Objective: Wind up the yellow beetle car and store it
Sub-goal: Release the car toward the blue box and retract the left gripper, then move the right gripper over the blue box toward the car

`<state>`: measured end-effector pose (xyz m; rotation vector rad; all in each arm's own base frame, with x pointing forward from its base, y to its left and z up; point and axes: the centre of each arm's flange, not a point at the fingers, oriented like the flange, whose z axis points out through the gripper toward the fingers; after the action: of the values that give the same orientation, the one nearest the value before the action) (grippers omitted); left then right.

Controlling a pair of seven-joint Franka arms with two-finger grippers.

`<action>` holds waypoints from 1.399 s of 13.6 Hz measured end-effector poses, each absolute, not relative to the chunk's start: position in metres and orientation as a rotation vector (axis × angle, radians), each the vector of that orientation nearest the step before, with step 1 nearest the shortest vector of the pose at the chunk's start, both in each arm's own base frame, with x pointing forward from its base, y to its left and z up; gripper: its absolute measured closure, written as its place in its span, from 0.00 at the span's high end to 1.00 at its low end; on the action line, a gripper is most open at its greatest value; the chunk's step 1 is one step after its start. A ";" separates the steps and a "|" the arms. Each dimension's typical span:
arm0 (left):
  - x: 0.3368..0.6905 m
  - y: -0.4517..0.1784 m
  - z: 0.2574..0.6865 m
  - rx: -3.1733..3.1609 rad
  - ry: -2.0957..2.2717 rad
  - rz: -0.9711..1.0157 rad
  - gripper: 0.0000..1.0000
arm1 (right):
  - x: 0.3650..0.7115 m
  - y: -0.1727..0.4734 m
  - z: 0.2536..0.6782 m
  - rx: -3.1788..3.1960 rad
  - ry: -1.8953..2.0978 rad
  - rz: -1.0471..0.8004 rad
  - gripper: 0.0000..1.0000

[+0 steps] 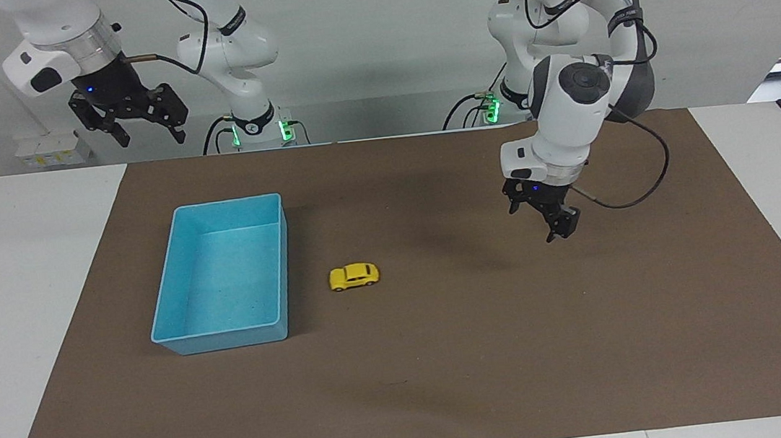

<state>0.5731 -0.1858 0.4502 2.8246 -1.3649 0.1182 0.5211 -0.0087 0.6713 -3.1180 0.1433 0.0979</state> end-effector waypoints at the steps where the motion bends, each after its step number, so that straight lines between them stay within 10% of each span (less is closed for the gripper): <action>1: 0.576 -0.176 0.461 2.882 -1.238 0.131 1.00 | 0.521 -0.008 0.671 -3.118 0.141 0.098 1.00; 12: 0.587 -0.064 0.596 3.117 -0.236 0.064 1.00 | 0.521 0.005 0.671 -3.104 -0.174 0.094 1.00; 19: 0.564 -0.016 0.605 3.116 -0.216 -0.121 1.00 | 0.519 0.028 0.671 -3.053 -0.551 0.092 1.00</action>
<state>0.5636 -0.0159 0.6048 3.1161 -0.2161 -0.1211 0.5189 0.0282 0.6711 -3.0530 -0.5507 0.0918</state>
